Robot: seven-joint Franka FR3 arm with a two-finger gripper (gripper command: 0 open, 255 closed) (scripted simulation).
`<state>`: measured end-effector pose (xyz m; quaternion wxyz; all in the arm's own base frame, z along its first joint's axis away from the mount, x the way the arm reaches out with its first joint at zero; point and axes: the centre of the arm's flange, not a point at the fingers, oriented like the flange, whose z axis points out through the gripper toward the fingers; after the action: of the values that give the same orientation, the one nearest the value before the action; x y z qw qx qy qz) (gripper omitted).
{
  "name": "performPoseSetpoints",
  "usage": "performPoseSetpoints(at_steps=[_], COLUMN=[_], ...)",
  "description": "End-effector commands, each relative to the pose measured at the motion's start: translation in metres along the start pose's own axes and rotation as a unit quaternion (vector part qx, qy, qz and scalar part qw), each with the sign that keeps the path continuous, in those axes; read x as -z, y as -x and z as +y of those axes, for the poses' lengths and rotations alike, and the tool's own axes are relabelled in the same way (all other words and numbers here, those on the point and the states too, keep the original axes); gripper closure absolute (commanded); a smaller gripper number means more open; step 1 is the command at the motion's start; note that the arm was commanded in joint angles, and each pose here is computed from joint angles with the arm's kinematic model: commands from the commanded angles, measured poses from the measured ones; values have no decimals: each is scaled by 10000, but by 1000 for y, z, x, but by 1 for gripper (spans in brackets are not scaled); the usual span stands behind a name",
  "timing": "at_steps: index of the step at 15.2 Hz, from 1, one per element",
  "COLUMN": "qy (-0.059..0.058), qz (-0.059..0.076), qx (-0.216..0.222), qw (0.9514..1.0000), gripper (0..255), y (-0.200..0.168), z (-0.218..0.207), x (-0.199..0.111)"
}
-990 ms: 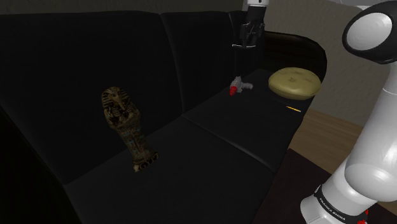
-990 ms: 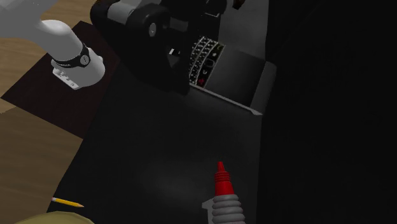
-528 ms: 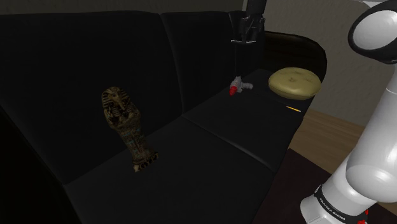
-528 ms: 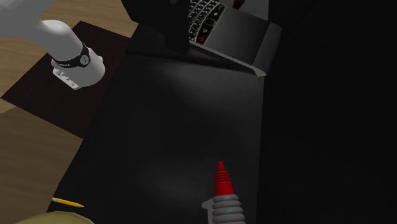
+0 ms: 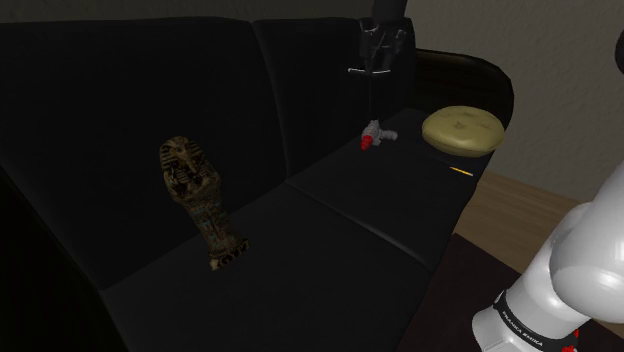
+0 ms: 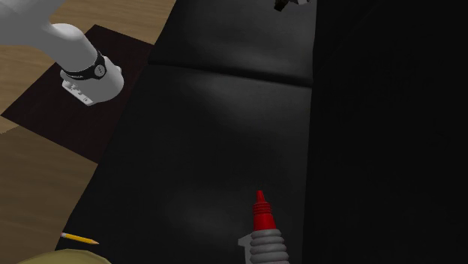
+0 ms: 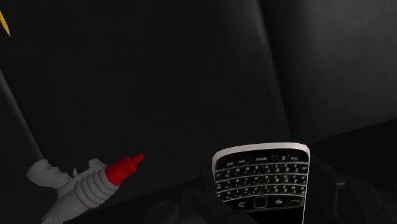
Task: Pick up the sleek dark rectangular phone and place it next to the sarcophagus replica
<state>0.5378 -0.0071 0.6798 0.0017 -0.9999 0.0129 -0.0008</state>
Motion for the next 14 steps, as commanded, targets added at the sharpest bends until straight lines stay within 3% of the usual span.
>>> performPoseSetpoints(at_steps=[1,14], qy=[2,2], qz=[-1,-1], qx=[-8,-8], qw=[10000,10000], gripper=[255,255], y=[9,70], z=[-26,-186], x=[0,0])
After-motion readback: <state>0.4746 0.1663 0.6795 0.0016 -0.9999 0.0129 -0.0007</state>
